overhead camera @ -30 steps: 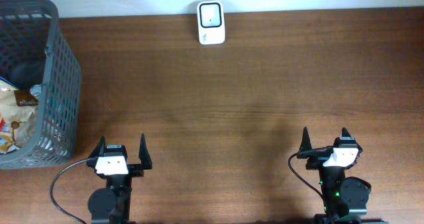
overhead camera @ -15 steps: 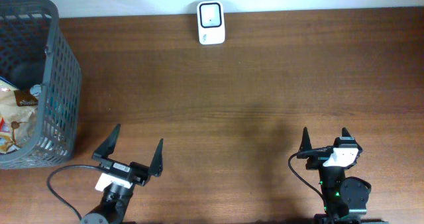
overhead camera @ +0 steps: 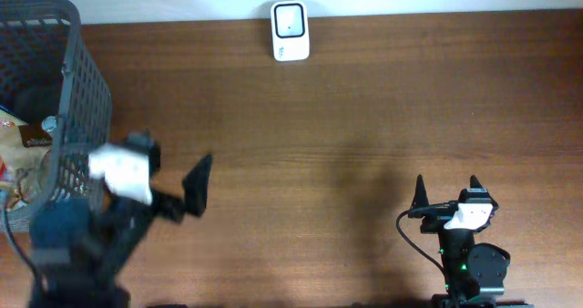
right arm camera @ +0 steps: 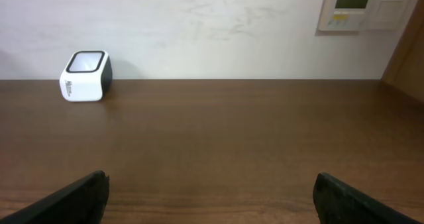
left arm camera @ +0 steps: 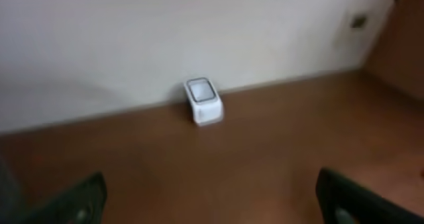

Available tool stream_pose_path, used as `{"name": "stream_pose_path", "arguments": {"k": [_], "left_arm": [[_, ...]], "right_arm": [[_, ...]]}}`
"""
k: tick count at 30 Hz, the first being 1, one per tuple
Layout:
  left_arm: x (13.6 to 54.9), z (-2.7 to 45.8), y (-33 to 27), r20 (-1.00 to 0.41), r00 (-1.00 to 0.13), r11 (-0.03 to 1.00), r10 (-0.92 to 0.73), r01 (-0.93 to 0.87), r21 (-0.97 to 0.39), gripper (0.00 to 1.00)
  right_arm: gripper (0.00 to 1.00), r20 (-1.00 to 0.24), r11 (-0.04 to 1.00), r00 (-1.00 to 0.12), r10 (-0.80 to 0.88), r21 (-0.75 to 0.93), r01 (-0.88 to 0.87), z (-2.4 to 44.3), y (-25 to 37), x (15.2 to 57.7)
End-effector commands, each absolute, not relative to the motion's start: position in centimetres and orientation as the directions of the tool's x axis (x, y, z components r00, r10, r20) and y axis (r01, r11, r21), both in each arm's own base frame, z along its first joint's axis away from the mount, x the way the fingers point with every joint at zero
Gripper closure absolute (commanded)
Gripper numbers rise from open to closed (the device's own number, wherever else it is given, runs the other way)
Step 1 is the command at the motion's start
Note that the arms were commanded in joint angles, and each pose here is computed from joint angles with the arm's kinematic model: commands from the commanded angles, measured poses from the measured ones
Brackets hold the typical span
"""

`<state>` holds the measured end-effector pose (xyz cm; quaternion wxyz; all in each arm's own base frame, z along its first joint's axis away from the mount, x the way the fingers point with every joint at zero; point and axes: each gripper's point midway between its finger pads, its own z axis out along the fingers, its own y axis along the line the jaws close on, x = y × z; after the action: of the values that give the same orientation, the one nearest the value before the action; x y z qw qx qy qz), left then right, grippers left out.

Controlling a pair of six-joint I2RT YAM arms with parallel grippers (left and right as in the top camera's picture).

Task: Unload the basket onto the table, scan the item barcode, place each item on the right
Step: 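Move the left gripper over the grey basket and reach down inside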

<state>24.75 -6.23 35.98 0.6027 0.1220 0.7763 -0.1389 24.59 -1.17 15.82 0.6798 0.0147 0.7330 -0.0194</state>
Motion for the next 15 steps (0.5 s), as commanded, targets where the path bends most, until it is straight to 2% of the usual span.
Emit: {"name": "stream_pose_path", "arguments": {"k": [1, 4, 8, 10, 12, 15], "left_arm": [[28.7, 39.5, -6.2, -0.937, -0.341, 0.927, 0.072, 0.370, -0.063, 0.01], [31.3, 39.9, -5.3, -0.856, -0.513, 0.943, 0.055, 0.308, -0.125, 0.01], [34.7, 39.7, -5.1, -0.764, -0.643, 0.943, 0.049, 0.283, -0.178, 0.01], [36.2, 39.4, -4.6, -0.750, -0.660, 0.951, 0.044, 0.258, -0.170, 0.01], [38.2, 39.5, -1.5, -0.737, -0.666, 0.975, -0.115, 0.068, -0.213, 0.01], [39.6, 40.6, 4.5, -0.753, -0.584, 0.952, -0.305, -0.157, -0.264, 0.01]], "right_arm": [[0.02, -0.997, 0.999, -0.081, -0.007, -0.011, 0.050, 15.5, -1.2, 24.6], [0.02, -0.997, 0.999, -0.081, -0.007, -0.011, 0.051, 15.5, -1.2, 24.6], [0.02, -0.997, 0.999, -0.081, -0.007, -0.011, 0.050, 15.5, -1.2, 24.6], [0.02, -0.997, 0.999, -0.081, -0.007, -0.011, 0.050, 15.5, -1.2, 24.6], [0.02, -0.997, 0.999, -0.081, -0.007, -0.011, 0.051, 15.5, -1.2, 24.6], [0.02, -0.997, 0.999, -0.081, -0.007, -0.011, 0.051, 15.5, -1.2, 24.6]]}}
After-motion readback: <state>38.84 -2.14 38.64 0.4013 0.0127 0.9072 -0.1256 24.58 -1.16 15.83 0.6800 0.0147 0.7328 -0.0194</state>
